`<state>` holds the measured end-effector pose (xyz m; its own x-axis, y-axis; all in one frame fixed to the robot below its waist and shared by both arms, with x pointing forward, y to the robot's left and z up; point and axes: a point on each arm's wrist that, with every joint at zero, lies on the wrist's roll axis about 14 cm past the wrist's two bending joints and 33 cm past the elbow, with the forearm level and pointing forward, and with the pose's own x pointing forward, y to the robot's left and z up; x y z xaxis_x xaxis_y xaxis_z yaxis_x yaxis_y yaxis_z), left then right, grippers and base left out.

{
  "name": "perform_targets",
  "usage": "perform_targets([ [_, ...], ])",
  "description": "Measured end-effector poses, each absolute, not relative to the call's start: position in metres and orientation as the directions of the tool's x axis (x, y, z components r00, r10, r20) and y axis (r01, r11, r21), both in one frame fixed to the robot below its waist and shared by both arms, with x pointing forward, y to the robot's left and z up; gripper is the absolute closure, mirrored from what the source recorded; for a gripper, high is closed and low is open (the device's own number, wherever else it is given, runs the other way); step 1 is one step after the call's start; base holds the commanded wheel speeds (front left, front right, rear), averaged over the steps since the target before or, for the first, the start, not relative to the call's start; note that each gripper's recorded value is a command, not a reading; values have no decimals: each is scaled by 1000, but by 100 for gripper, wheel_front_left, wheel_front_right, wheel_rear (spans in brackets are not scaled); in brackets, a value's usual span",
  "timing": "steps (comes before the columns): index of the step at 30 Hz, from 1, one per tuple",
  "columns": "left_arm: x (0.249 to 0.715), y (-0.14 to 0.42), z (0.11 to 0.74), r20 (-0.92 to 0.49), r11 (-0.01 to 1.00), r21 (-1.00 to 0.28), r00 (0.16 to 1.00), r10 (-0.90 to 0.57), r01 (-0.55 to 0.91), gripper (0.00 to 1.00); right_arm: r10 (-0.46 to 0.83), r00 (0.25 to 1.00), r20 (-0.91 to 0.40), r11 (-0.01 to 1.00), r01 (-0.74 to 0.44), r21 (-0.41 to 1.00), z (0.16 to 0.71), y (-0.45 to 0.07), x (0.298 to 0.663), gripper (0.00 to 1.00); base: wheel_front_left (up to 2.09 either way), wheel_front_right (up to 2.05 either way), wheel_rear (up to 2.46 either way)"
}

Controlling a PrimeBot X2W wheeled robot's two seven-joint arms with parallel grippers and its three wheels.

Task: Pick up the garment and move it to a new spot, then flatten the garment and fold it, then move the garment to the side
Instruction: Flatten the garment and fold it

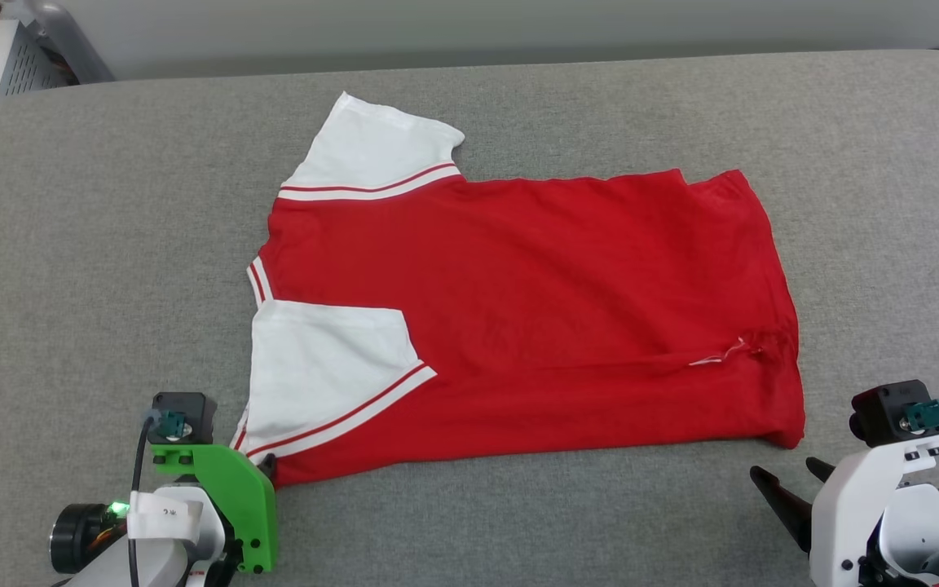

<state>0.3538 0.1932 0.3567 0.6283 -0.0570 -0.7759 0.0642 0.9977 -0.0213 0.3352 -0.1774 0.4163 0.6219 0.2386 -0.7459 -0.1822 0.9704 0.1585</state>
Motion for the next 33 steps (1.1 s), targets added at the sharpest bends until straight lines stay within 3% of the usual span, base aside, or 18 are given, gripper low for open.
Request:
perform_targets([
  [1, 353, 192, 355, -781, 997, -28, 622, -63, 66, 54, 239, 621, -746, 970, -182, 159, 416, -177, 335, 0, 0, 0, 0],
  [3, 353, 191, 354, -786, 997, -37, 614, -74, 73, 100, 238, 621, -747, 971, -182, 157, 415, -177, 336, 0, 0, 0, 0],
  [8, 352, 182, 358, -768, 994, -78, 631, -110, 79, 100, 221, 635, -740, 974, -181, 136, 418, -181, 337, 0, 0, 0, 0],
  [21, 359, 183, 423, -588, 991, -116, 800, -122, 65, 100, 155, 664, -732, 981, -188, 37, 423, -191, 355, 0, 0, 0, 0],
  [33, 355, 179, 432, -574, 989, -123, 807, -138, 81, 100, 103, 600, -794, 986, -167, 2, 393, -196, 375, 0, 0, 0, 0],
])
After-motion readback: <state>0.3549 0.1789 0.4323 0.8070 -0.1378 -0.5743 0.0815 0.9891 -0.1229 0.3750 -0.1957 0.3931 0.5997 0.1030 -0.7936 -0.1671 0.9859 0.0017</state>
